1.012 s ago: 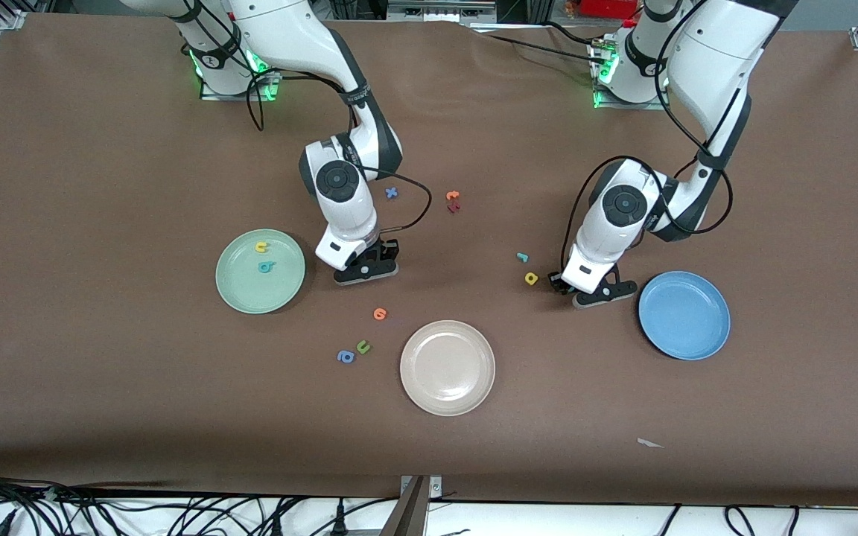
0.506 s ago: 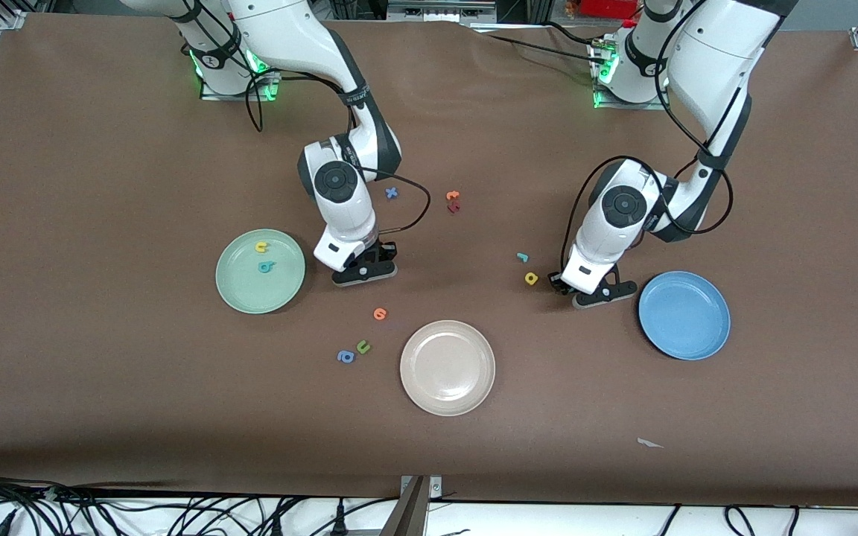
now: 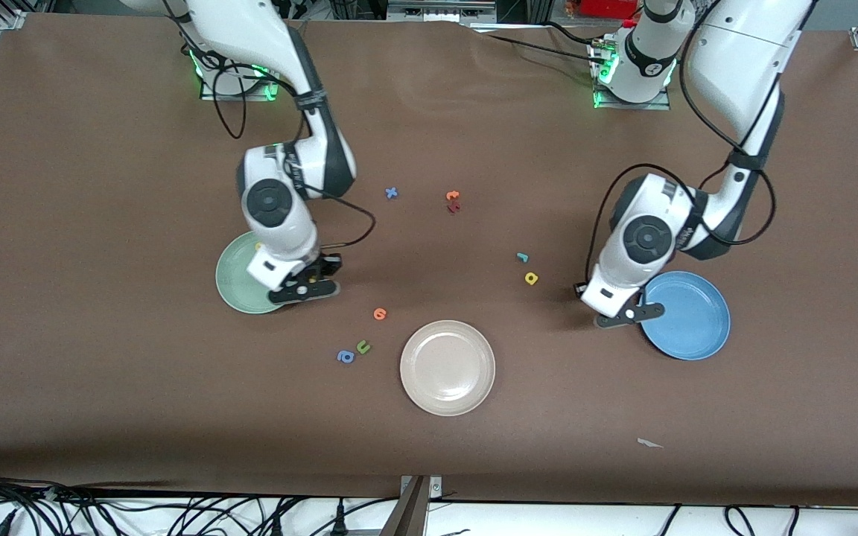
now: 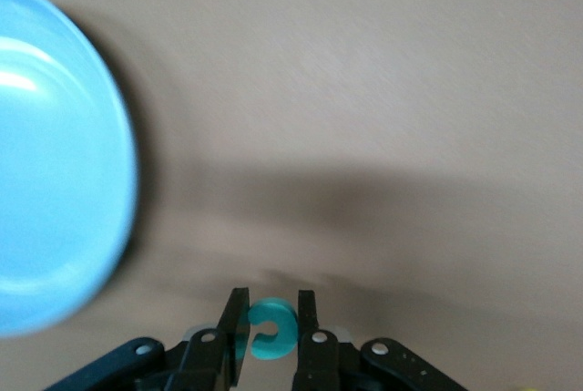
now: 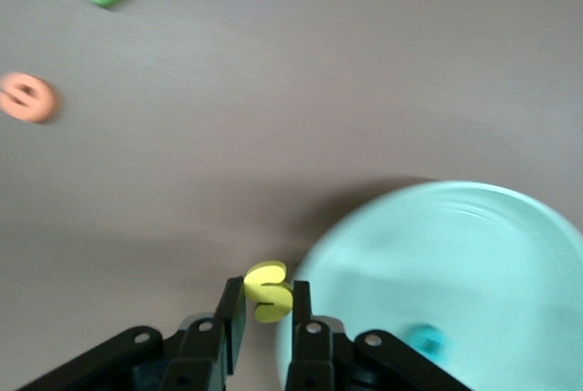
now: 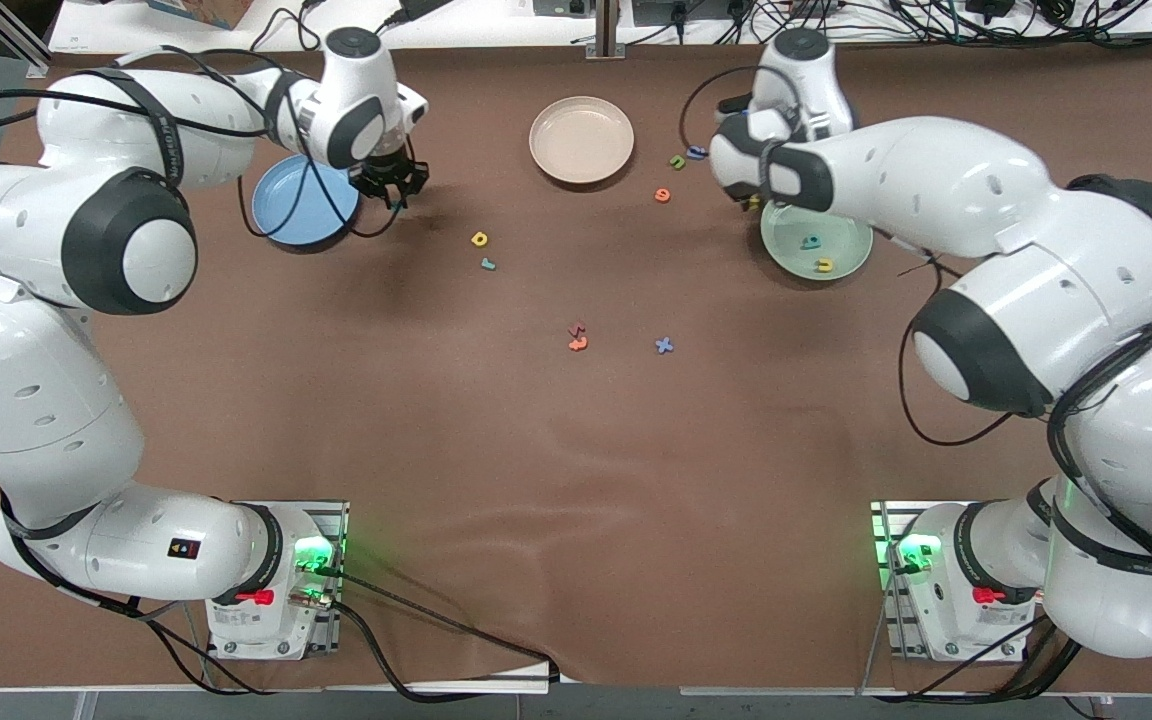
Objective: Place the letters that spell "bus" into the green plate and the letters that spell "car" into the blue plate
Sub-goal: 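Release the s in the green plate while the left gripper drops the c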
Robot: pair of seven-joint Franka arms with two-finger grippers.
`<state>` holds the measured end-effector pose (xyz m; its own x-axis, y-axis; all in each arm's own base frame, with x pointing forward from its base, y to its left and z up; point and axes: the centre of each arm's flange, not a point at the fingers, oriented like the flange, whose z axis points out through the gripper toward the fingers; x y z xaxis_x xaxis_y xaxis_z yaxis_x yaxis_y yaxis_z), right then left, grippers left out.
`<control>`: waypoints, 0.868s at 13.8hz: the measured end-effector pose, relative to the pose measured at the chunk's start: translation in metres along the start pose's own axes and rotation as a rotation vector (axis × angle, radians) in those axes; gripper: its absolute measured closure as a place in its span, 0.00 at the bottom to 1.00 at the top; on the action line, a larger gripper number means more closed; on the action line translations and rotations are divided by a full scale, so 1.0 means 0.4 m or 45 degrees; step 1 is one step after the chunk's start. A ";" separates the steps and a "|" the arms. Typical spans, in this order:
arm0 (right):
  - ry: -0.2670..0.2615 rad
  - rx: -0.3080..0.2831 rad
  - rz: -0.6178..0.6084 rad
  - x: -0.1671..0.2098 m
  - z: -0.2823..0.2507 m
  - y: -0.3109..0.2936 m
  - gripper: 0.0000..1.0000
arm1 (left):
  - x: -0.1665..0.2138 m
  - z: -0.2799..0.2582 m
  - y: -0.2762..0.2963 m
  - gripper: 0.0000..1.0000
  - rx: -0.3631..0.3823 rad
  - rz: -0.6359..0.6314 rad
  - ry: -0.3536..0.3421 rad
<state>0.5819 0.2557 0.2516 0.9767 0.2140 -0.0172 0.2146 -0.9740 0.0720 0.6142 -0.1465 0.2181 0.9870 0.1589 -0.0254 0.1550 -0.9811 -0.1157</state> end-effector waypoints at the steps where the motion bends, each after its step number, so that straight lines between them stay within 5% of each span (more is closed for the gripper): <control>1: -0.035 -0.004 -0.012 -0.017 0.001 0.069 0.76 | 0.024 0.001 -0.051 0.74 -0.003 0.035 0.000; 3: -0.118 -0.013 -0.015 -0.076 0.044 0.185 0.71 | 0.064 0.003 -0.149 0.74 -0.007 0.112 0.001; 6: -0.222 -0.008 -0.003 -0.125 0.083 0.252 0.41 | 0.104 0.012 -0.284 0.74 -0.011 0.221 -0.002; 10: -0.219 0.032 -0.015 -0.072 -0.001 0.197 0.00 | 0.114 0.019 -0.333 0.39 -0.014 0.255 -0.007; 12: -0.270 0.061 -0.005 -0.050 -0.065 0.150 0.00 | 0.121 0.006 -0.325 0.19 -0.019 0.259 0.008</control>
<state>0.5754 0.1951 0.2823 0.9527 0.2020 -0.2268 0.2128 -0.9768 0.0238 0.6418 -0.0109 0.2297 0.9982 -0.0432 -0.0406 -0.0469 -0.9944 -0.0944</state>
